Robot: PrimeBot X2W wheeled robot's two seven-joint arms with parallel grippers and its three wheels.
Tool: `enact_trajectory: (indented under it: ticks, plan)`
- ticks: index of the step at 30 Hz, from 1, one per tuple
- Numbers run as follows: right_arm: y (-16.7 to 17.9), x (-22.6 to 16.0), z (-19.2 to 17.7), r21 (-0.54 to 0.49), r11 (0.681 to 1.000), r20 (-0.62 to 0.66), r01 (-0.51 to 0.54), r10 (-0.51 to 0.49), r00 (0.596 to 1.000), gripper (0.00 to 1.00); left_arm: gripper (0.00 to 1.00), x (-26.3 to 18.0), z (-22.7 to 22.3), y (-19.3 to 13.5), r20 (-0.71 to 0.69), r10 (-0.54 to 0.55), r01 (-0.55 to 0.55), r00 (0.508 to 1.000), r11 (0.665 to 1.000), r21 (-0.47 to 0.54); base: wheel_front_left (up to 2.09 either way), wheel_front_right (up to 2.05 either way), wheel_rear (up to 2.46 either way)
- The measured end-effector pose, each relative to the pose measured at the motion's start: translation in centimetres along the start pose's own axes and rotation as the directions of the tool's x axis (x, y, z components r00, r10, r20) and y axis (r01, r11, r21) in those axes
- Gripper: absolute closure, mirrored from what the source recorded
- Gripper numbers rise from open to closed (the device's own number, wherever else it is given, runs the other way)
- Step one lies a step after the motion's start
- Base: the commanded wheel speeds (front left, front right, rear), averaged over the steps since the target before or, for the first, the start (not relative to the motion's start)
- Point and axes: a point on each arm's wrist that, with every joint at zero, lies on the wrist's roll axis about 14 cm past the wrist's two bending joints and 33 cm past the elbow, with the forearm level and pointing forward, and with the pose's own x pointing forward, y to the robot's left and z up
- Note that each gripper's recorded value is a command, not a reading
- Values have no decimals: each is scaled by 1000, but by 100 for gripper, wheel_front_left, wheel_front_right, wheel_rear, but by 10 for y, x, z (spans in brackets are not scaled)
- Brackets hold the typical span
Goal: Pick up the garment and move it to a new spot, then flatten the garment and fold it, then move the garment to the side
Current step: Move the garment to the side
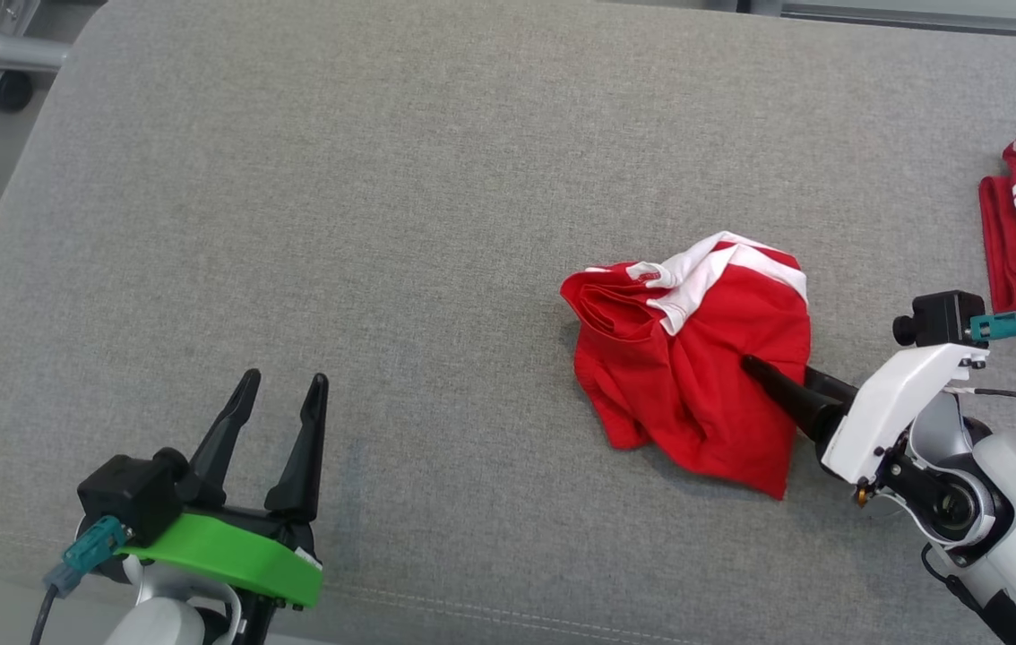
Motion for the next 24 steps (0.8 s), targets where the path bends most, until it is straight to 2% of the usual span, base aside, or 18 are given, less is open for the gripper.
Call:
enact_trajectory:
  ticks: [1, 5, 7, 14, 19, 24]
  plan:
    - [0, -1, -1, -9, 1000, -11, -4, 4, 1000, 100, 0, -1, 0, 0, 1, 0, 0, 1000, 1000, -1, 0, 0, 0]
    - [3, -6, 0, -60, 998, -49, -23, 20, 999, 100, 0, -3, 4, -1, 15, -1, 2, 1000, 1000, -8, 0, 0, 0]
    - [10, -10, 14, -108, 993, -36, -48, 45, 998, 100, 0, -4, 6, -3, 27, -6, 6, 1000, 1000, -14, 0, 0, 0]
    - [60, -22, 54, -240, 956, 2, -166, 172, 985, 100, 0, -9, 11, -12, 55, -20, 22, 998, 999, -43, 0, 0, 0]
    - [85, -26, 51, -234, 944, -49, -233, 228, 972, 100, 0, -14, 14, -15, 75, -14, 19, 997, 998, -64, 0, 0, 0]
    - [77, -27, 53, -228, 954, -81, -193, 179, 981, 100, 0, -21, 17, -10, 88, 4, 2, 996, 998, -69, 0, 0, 0]
